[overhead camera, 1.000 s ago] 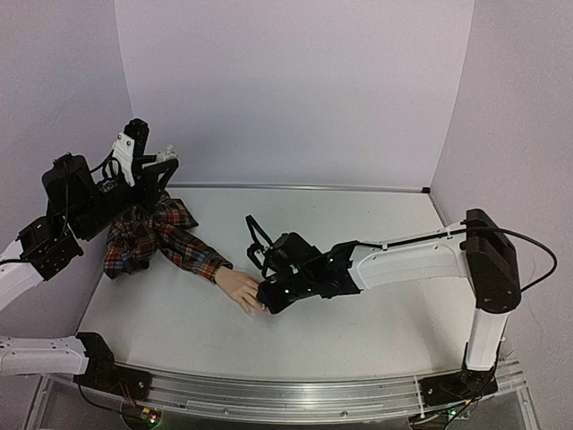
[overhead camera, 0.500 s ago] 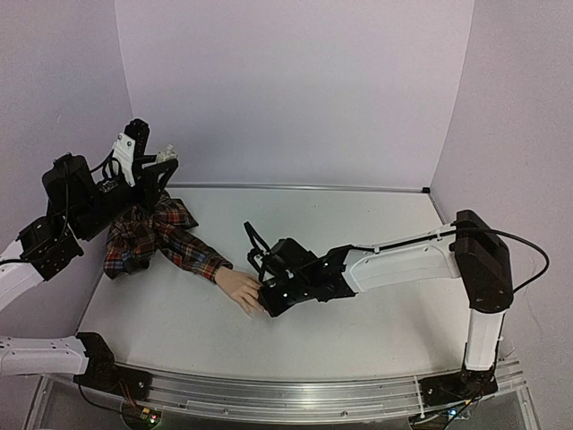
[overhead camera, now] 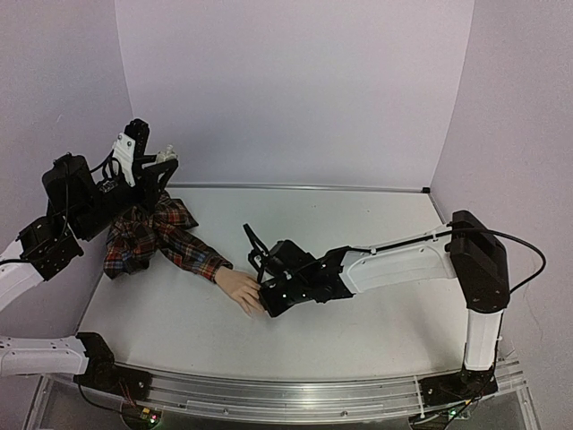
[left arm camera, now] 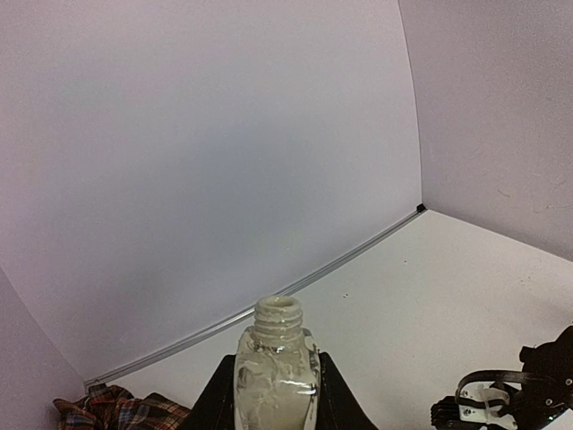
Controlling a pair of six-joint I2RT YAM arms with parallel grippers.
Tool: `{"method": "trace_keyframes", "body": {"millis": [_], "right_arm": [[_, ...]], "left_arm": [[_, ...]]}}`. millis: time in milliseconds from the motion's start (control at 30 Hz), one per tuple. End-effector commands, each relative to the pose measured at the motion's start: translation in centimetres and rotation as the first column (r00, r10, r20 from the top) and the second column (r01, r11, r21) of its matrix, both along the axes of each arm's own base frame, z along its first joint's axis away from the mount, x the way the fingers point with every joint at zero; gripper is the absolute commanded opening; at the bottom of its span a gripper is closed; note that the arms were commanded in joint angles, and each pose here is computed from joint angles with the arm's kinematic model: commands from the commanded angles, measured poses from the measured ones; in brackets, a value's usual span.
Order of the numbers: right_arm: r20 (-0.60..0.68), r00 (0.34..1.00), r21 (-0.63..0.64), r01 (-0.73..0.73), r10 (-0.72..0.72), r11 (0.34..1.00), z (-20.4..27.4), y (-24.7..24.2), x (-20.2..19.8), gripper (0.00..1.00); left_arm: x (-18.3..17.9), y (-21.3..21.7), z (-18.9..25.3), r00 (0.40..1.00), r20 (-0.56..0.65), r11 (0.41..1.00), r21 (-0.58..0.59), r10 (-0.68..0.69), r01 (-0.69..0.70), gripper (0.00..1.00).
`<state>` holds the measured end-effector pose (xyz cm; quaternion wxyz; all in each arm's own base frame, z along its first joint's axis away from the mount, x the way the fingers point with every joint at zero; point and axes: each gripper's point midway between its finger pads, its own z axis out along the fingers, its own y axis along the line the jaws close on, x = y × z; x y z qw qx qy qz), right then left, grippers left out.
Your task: Paint the nails
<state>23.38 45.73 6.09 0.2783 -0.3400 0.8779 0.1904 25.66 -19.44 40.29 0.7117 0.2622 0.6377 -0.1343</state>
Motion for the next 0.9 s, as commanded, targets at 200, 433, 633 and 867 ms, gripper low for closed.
{"method": "trace_keyframes", "body": {"millis": [200, 433, 633, 867], "right_arm": [[0.034, 0.999, 0.048, 0.012, -0.014, 0.999, 1.40, 1.54, 1.18, 0.00], [0.034, 0.999, 0.046, 0.017, -0.019, 0.999, 1.34, 1.45, 1.29, 0.00], [0.031, 0.999, 0.040, 0.026, -0.027, 0.999, 1.12, 1.15, 1.26, 0.00], [0.024, 0.999, 0.039, 0.027, -0.028, 0.999, 0.91, 1.19, 1.22, 0.00]], "left_arm": [[-0.15, 0.30, 1.18, 0.999, 0.036, 1.000, -0.021, 0.006, -0.006, 0.00], [-0.29, 0.39, 1.30, 0.999, 0.038, 1.000, -0.022, 0.004, -0.004, 0.00], [-0.37, 0.38, 1.37, 0.999, 0.037, 1.000, -0.024, 0.001, 0.000, 0.00], [-0.44, 0.41, 1.39, 0.999, 0.035, 1.000, -0.025, 0.000, 0.001, 0.00]]}}
